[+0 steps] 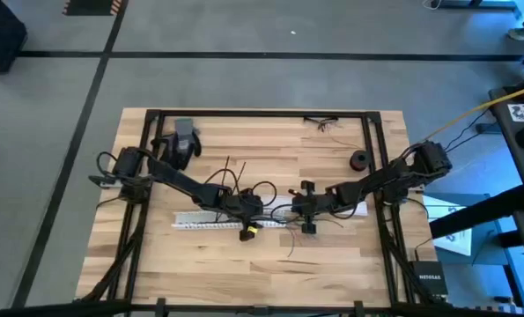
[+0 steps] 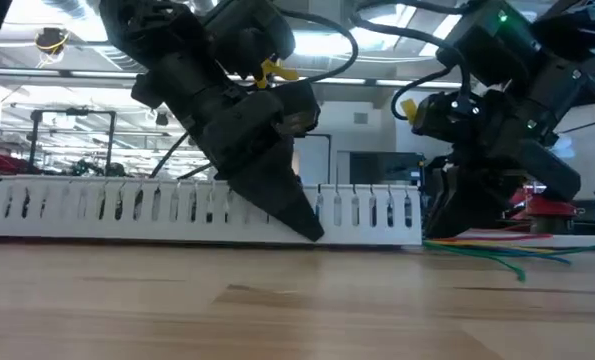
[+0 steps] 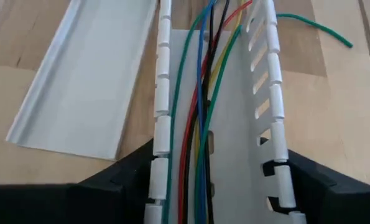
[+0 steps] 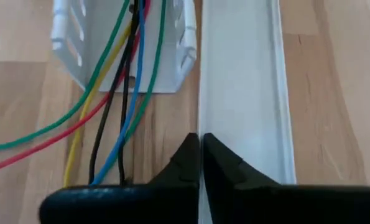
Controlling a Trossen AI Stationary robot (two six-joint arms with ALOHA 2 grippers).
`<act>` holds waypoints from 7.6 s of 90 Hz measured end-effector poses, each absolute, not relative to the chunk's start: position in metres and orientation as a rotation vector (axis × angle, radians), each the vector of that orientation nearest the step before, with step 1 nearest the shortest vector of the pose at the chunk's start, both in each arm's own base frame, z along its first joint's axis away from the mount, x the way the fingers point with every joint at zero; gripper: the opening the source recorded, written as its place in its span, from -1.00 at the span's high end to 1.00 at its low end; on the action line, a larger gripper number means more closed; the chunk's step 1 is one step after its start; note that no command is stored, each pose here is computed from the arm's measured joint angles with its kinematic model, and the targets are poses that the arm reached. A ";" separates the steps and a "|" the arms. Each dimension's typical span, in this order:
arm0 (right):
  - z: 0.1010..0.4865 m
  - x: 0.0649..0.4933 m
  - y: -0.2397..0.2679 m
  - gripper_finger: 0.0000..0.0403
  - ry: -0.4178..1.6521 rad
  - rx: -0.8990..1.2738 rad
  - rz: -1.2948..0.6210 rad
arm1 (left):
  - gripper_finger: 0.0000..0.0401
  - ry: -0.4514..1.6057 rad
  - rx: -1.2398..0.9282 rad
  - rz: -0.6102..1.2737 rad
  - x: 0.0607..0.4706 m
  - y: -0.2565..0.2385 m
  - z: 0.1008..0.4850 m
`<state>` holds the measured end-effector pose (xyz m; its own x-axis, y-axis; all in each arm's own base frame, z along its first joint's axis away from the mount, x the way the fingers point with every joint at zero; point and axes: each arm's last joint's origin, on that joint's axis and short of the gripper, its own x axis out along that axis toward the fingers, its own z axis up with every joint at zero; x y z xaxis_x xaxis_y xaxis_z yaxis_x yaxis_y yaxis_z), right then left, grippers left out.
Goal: Ziptie cables
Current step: Close the white cable duct
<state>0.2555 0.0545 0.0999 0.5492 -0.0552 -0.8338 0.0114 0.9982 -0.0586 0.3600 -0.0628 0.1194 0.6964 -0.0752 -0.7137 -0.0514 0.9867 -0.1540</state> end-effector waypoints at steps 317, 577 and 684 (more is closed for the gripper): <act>0.212 0.244 0.049 0.99 0.481 0.281 0.288 | 0.91 0.601 0.463 0.034 0.345 -0.094 0.247; 0.214 0.311 0.096 -0.12 0.705 -0.892 -0.596 | 0.98 0.365 -0.179 0.269 0.365 -0.036 0.260; 0.219 0.312 0.095 -0.06 0.788 -1.168 -0.626 | 0.94 0.286 -0.317 0.282 0.368 -0.034 0.266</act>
<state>0.3120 0.0949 0.2194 0.5864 -0.7816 -0.2124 0.0295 0.2827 -0.9588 0.3679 -0.0338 0.2655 0.9209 0.2259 -0.3176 -0.3146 0.9119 -0.2637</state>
